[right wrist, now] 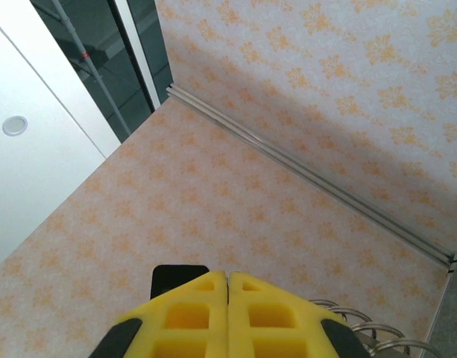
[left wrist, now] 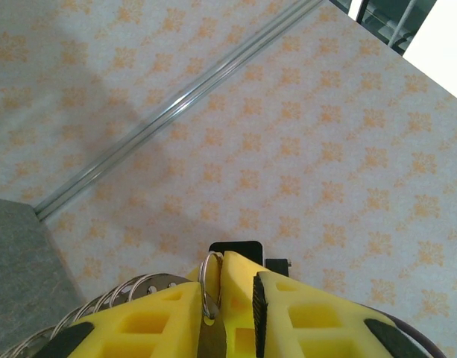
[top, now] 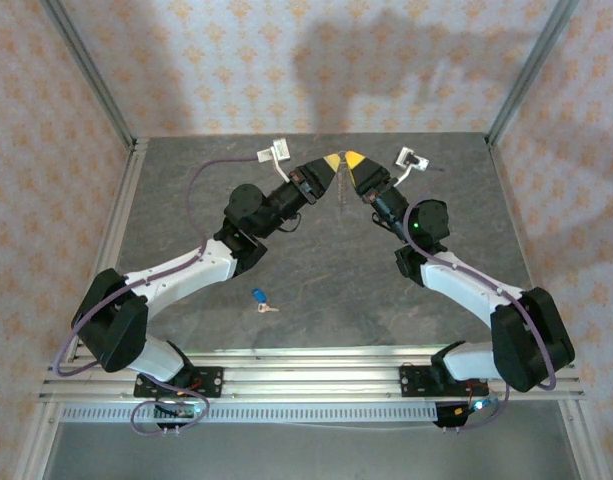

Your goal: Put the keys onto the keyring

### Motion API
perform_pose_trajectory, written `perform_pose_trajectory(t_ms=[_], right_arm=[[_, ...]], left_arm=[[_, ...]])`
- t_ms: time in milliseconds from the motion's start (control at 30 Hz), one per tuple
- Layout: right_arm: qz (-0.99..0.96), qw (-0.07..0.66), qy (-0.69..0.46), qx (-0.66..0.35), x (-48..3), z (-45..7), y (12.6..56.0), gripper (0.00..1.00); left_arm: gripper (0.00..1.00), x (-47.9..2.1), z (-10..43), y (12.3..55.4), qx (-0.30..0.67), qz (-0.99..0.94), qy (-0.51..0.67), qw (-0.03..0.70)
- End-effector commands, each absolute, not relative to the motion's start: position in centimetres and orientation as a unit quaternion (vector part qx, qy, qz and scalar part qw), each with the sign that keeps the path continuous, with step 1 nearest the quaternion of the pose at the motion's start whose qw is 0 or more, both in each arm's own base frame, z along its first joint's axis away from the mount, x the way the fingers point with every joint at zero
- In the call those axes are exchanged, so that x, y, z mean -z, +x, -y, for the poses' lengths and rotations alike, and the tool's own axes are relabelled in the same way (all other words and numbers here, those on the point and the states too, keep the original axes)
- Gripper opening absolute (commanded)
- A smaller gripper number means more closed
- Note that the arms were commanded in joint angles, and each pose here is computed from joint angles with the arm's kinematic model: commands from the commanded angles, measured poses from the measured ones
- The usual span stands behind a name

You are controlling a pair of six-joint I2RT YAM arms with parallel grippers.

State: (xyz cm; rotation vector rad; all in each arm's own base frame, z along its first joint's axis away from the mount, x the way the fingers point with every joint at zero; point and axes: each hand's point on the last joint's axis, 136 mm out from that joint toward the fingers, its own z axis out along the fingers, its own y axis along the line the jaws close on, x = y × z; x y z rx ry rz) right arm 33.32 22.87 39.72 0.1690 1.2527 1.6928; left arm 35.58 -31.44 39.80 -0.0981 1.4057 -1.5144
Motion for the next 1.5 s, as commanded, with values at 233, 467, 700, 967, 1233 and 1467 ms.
perform_pose_trajectory(t_ms=[233,467,700,967,1233,1467], right_arm=[[-0.487,0.497,0.034,-0.717,-42.05,-23.42,31.8,0.0],[-0.49,0.495,0.033,-0.717,-41.92,-23.54,31.79,0.0],[-0.493,0.492,0.029,-0.717,-41.9,-23.68,31.69,0.0],[-0.496,0.492,0.03,-0.715,-41.71,-23.72,31.83,0.0],[-0.5,0.494,0.032,-0.71,-41.71,-23.67,31.94,0.0],[-0.516,0.502,0.046,-0.693,-41.39,-23.32,32.32,0.05]], left_arm=[[0.32,-41.15,31.56,35.52,0.632,-0.568,-0.037,0.526],[0.2,-41.24,31.76,35.53,0.633,-0.568,-0.032,0.525],[0.13,-41.31,31.98,35.59,0.635,-0.568,-0.029,0.523],[0.06,-41.29,32.14,35.58,0.637,-0.568,-0.027,0.521],[0.0,-41.21,32.05,35.55,0.634,-0.57,-0.027,0.521],[0.0,-41.1,31.8,35.15,0.623,-0.575,-0.017,0.529]])
